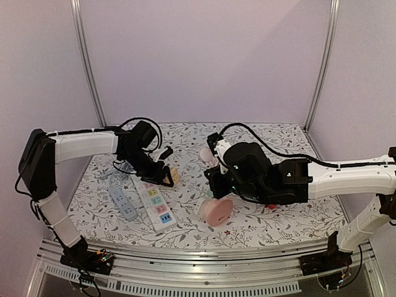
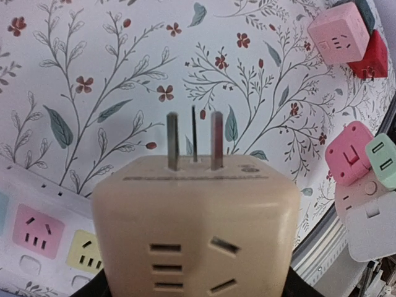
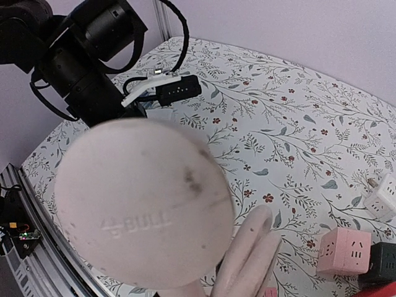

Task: Pull the plug off the socket

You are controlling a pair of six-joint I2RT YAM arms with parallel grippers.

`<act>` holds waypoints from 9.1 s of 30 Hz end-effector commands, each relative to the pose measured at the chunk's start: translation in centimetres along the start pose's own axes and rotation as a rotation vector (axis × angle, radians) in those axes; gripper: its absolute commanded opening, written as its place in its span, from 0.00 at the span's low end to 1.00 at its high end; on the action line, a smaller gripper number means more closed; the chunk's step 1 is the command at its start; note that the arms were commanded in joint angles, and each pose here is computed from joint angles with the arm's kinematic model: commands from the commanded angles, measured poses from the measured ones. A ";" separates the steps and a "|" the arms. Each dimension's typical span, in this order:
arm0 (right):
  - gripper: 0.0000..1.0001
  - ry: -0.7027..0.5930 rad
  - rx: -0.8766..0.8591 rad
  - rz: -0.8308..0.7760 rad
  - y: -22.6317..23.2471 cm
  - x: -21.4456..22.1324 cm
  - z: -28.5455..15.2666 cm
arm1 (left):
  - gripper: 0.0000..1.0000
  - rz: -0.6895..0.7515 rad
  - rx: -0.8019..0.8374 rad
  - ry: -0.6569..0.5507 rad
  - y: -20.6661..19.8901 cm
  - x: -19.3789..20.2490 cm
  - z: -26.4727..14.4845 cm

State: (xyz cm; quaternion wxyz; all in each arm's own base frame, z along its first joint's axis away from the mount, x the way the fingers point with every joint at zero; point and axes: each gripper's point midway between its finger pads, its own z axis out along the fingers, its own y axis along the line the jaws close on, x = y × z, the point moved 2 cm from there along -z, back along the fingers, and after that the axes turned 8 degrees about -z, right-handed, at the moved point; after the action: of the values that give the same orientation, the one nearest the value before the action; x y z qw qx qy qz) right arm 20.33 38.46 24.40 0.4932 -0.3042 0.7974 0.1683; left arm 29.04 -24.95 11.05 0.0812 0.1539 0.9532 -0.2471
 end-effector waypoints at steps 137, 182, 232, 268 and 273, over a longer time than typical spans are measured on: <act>0.36 0.352 0.430 0.273 -2.7 12.6 13.1 | 0.99 0.042 0.147 -0.489 -4.1 -4.4 -12.8; 0.00 -0.392 0.152 0.372 -3.4 -5.1 2.5 | 0.85 -0.038 0.594 -0.150 -8.6 -2.9 -6.6; 0.00 -0.375 0.153 0.416 -4.8 -3.8 2.7 | 0.00 -0.006 0.651 -0.120 -10.0 -2.3 -6.0; 0.00 -0.284 0.179 0.388 -5.0 -3.3 3.2 | 0.00 -0.046 0.567 -0.189 -7.9 -3.5 -6.4; 0.00 -0.281 0.261 0.236 -2.9 -4.1 2.5 | 0.00 -0.076 0.521 -0.192 -6.9 -3.6 -6.1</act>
State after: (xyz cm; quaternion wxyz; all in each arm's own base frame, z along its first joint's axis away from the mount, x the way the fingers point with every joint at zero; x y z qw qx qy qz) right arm 25.67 39.09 23.46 0.5653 -0.1198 0.7877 0.2135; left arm 28.19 -30.12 20.91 0.0910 0.1333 0.8305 -0.5332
